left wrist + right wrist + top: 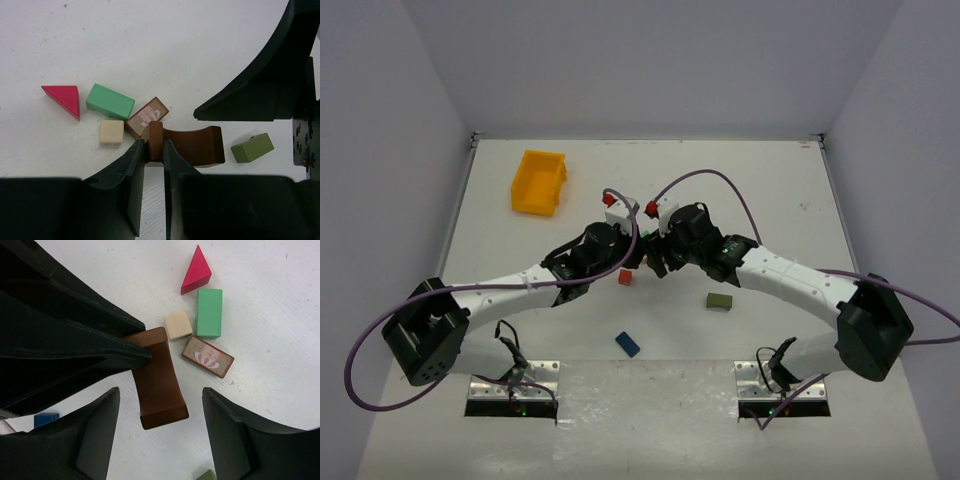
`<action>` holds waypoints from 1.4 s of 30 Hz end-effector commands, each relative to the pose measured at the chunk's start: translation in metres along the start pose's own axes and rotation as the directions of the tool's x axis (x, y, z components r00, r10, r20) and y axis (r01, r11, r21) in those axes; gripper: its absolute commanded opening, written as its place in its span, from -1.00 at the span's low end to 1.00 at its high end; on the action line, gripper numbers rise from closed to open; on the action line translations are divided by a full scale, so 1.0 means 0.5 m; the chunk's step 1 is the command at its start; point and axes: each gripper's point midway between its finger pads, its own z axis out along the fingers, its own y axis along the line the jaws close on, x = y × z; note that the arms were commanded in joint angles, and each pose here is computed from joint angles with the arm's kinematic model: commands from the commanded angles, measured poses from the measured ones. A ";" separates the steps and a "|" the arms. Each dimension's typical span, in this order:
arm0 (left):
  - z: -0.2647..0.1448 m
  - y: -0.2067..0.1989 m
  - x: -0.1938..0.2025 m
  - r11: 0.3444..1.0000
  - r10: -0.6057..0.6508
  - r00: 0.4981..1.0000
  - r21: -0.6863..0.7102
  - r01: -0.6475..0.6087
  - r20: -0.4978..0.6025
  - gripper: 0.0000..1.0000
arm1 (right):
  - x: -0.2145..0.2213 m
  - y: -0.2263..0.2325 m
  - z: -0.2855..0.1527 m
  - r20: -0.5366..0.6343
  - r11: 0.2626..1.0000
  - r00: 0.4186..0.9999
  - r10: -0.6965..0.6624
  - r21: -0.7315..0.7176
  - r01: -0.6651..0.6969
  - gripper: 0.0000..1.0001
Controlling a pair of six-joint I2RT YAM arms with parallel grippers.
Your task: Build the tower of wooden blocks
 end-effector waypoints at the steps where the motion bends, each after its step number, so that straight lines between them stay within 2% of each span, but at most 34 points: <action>1: -0.006 -0.031 -0.065 0.999 -0.023 0.996 0.025 0.021 0.084 -1.00 | -0.058 0.008 -0.002 0.074 0.997 0.995 -0.070 -0.036 0.073 0.32; 10: -0.011 -0.041 -0.065 0.999 -0.009 0.997 0.048 0.006 0.080 -1.00 | -0.072 0.017 0.013 0.094 0.986 0.985 -0.143 -0.075 0.150 0.23; 15: -0.015 -0.042 -0.067 0.999 -0.006 0.996 0.052 0.001 0.084 -1.00 | -0.071 0.017 0.029 0.078 0.985 0.986 -0.146 -0.085 0.153 0.07; 19: -0.023 -0.052 -0.066 0.996 0.006 0.997 0.084 -0.013 0.083 -1.00 | -0.065 0.024 0.026 0.071 0.981 0.986 -0.152 -0.107 0.159 -0.37; 25: -0.034 -0.063 -0.067 0.992 0.018 0.996 0.125 -0.029 0.085 -0.98 | -0.054 0.025 0.022 0.066 0.981 0.987 -0.148 -0.114 0.154 -0.64; 26: -0.035 -0.064 -0.068 0.992 0.019 0.996 0.126 -0.029 0.087 -0.94 | -0.051 0.025 0.022 0.063 0.982 0.987 -0.146 -0.113 0.152 -0.65; 30: -0.040 -0.065 -0.069 0.991 0.022 0.996 0.132 -0.033 0.087 -0.46 | -0.038 0.019 0.016 0.056 0.984 0.988 -0.144 -0.101 0.149 -0.72; 32: -0.044 -0.067 -0.069 0.989 0.029 0.996 0.140 -0.041 0.088 -0.31 | -0.026 0.013 0.013 0.049 0.985 0.989 -0.142 -0.092 0.146 -0.73; 42: -0.072 -0.073 -0.074 0.983 0.039 0.992 0.175 -0.059 0.117 0.06 | 0.054 -0.010 -0.013 0.002 0.988 0.991 -0.131 -0.086 0.130 -0.74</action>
